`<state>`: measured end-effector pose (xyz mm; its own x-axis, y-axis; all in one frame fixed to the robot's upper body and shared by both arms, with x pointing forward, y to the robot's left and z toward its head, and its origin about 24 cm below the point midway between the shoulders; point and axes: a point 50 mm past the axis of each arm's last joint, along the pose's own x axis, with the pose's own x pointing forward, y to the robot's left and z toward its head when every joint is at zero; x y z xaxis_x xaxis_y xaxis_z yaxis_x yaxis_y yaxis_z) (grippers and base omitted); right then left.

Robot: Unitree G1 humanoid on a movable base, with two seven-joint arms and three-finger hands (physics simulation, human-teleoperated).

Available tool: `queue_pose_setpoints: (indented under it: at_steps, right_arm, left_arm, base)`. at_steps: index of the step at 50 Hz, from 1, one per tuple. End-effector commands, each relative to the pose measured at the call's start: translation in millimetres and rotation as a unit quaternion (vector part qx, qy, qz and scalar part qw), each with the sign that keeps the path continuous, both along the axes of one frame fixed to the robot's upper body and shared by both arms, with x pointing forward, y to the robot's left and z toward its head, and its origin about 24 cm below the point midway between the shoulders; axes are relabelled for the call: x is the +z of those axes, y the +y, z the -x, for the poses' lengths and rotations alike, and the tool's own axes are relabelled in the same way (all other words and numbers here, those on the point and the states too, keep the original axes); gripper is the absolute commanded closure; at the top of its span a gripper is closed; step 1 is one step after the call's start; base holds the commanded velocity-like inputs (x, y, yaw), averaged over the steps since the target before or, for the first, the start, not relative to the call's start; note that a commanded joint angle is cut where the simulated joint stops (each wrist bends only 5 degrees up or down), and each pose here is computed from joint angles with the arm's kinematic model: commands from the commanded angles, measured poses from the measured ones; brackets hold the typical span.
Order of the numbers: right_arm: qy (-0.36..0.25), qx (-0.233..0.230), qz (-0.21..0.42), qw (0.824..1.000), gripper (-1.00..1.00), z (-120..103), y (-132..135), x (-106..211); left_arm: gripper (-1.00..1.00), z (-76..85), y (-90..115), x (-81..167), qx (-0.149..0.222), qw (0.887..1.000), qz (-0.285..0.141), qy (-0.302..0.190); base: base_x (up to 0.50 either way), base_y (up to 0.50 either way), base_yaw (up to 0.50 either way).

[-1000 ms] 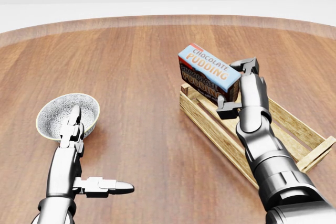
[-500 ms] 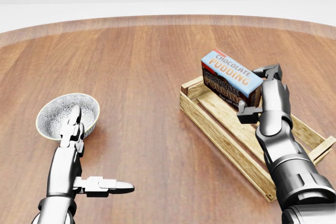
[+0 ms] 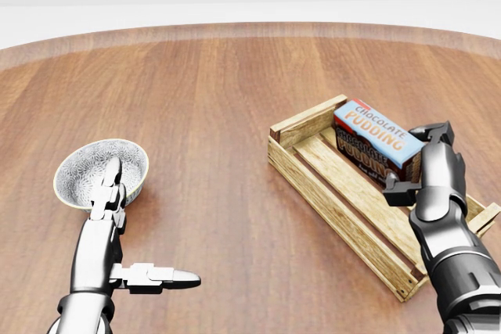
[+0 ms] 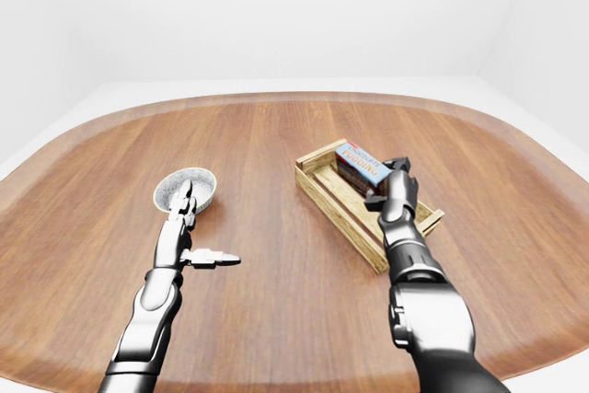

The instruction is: Pick up the chocolate pudding and put it in the tray.

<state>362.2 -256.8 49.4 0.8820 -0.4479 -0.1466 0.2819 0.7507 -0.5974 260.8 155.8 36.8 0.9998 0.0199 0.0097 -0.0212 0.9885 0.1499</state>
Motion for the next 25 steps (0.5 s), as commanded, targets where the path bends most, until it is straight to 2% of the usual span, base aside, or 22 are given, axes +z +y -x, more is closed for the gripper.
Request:
queue_pose_setpoints:
  at_steps: [1,25]
  right_arm:
    - [0.009,-0.018,-0.003,1.000,1.00,6.7,-8.3,-7.0]
    - [0.026,-0.024,0.007,0.999,1.00,13.4,-10.1,-17.1]
  left_arm:
    - [-1.00,0.0,0.4,-0.6,-0.009,0.999,0.031,0.009]
    - [-1.00,0.1,0.6,-0.4,-0.008,0.999,0.031,0.008]
  base:
    - [0.00,0.00,0.00]
    - [0.00,0.00,0.00]
